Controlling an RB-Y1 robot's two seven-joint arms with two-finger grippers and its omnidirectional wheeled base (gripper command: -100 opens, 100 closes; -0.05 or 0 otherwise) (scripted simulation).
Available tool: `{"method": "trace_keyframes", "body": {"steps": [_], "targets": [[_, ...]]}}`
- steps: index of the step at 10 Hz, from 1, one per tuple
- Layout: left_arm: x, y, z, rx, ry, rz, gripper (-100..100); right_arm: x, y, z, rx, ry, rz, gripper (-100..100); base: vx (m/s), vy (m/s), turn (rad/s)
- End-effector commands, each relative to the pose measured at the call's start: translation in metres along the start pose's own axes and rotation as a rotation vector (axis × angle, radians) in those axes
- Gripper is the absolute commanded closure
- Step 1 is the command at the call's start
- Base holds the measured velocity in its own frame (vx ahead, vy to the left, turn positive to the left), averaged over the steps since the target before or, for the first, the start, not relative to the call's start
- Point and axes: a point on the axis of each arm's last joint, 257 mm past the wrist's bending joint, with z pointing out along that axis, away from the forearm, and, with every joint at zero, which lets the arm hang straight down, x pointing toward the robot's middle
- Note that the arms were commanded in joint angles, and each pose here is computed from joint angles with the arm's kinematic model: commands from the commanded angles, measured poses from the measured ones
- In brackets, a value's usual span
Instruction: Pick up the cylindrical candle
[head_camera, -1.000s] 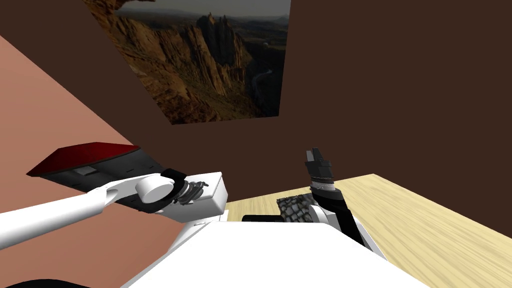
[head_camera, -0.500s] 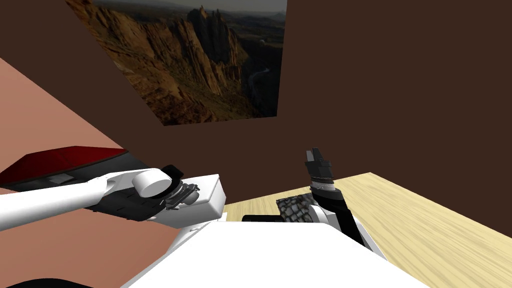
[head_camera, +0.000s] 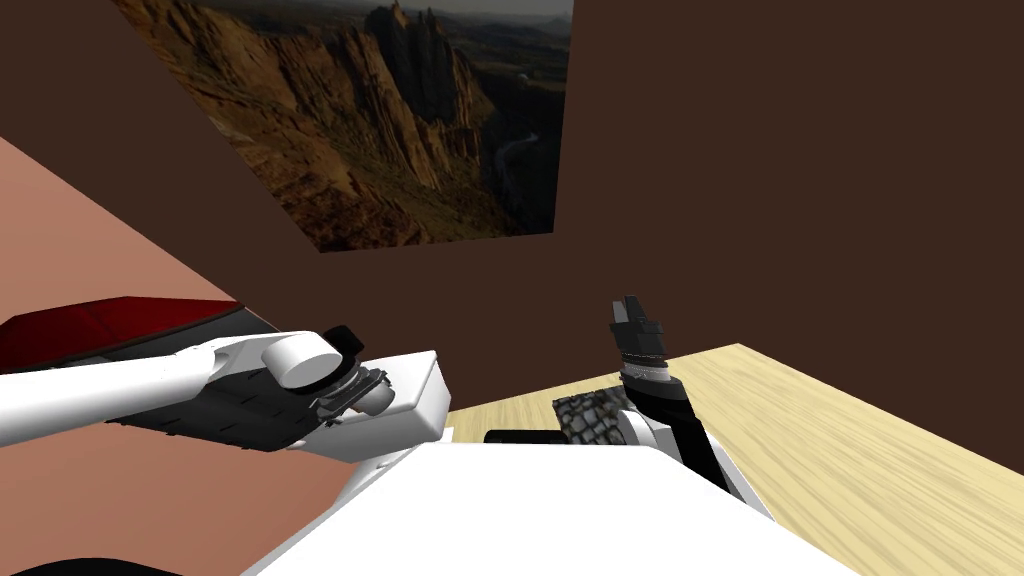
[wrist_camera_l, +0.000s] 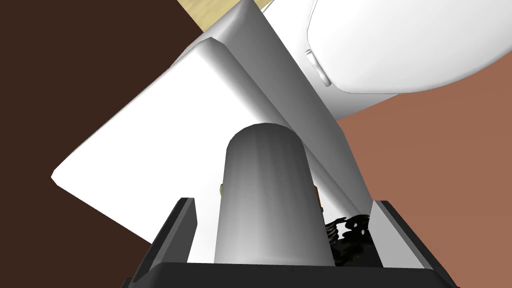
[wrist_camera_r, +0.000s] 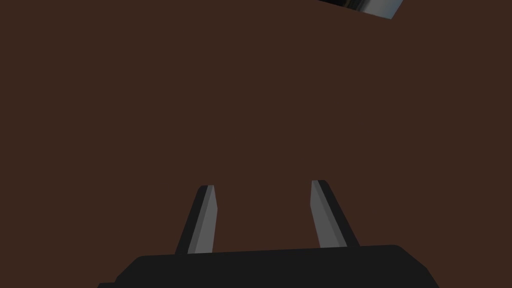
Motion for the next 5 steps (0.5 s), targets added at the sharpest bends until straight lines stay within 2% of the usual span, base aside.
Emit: {"method": "trace_keyframes", "body": {"steps": [1, 2, 4, 5], "targets": [[0.0, 0.0, 0.0, 0.0, 0.0, 0.0, 0, 0.0, 0.0, 0.0, 0.0, 0.0, 0.0, 0, 0.0, 0.0, 0.0], [-0.002, 0.008, 0.01, -0.001, -0.001, -0.008, -100, 0.0, 0.0, 0.0, 0.0, 0.0, 0.0, 0, 0.009, 0.006, -0.03], [-0.002, 0.012, 0.015, -0.001, -0.001, -0.012, -100, 0.0, 0.0, 0.0, 0.0, 0.0, 0.0, 0, 0.008, 0.006, -0.026], [-0.003, 0.02, 0.025, -0.004, -0.001, -0.02, -100, 0.0, 0.0, 0.0, 0.0, 0.0, 0.0, 0, 0.017, -0.004, -0.063]]}}
